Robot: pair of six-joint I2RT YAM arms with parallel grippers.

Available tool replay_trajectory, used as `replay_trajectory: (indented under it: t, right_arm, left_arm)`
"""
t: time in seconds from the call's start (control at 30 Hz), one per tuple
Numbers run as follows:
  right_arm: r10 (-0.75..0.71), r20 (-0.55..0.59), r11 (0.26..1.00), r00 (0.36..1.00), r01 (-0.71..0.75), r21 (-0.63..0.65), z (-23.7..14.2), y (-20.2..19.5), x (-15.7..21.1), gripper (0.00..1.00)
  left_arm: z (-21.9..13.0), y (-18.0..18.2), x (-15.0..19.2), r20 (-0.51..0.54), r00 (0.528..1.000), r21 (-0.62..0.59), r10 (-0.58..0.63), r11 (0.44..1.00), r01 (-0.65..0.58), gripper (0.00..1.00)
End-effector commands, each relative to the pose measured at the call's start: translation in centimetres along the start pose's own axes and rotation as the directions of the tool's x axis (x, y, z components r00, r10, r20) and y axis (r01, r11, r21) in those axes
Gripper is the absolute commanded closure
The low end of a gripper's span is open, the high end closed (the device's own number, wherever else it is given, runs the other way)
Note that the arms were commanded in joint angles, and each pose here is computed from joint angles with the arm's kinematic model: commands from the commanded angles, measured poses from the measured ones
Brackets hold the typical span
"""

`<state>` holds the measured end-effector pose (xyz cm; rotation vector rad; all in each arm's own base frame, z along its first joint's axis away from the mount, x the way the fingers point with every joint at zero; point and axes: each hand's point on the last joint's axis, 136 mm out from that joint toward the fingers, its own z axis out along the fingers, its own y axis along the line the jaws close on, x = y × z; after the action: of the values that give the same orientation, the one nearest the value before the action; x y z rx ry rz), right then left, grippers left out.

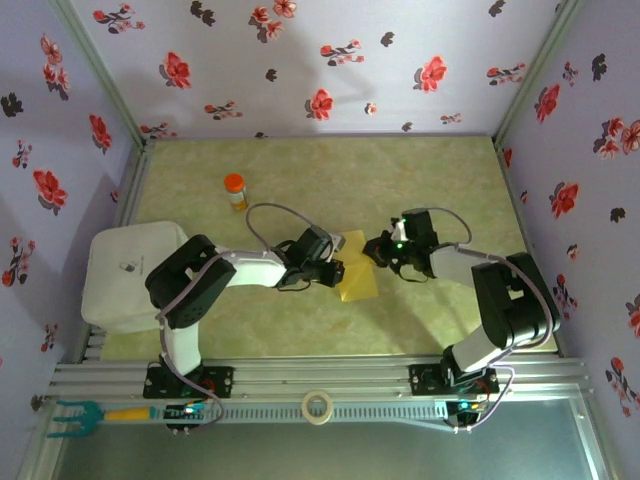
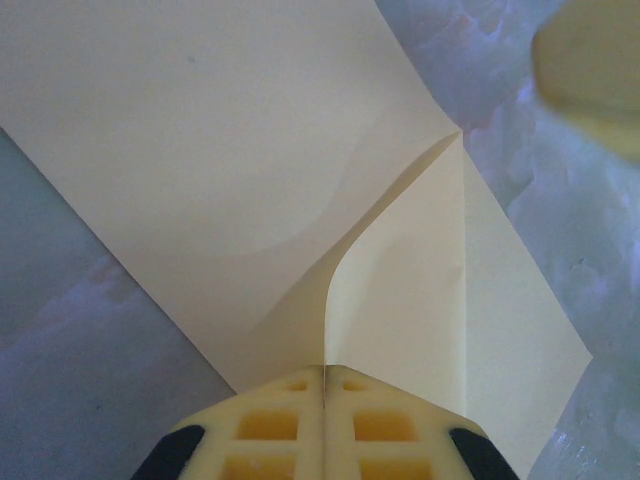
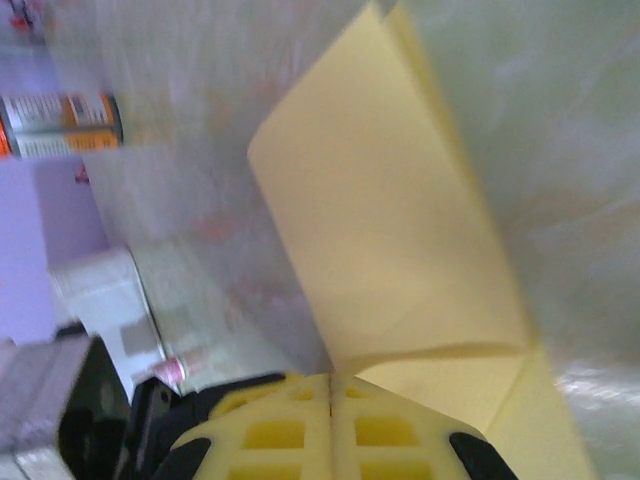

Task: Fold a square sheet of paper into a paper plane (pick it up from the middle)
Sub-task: Fold the triangle a second time at the center of the table.

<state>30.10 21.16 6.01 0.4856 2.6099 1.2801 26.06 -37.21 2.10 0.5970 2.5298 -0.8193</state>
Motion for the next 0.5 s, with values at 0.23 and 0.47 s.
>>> replay_trajectory:
  t: [0.23,0.47]
  right_arm:
    - [0.041,-0.123,0.994,0.992,-0.028,0.102,2.3,-3.4,3.4,1.0]
    - [0.105,-0.096,0.98,0.99,-0.087,0.18,2.7,-7.0,4.3,1.0]
  left_arm:
    - [0.6,2.3,3.4,-0.124,0.992,-0.074,-0.032,0.997,0.023,1.0]
    - [0.0,1.7,2.7,-0.109,0.993,-0.062,-0.043,0.997,0.036,0.96]
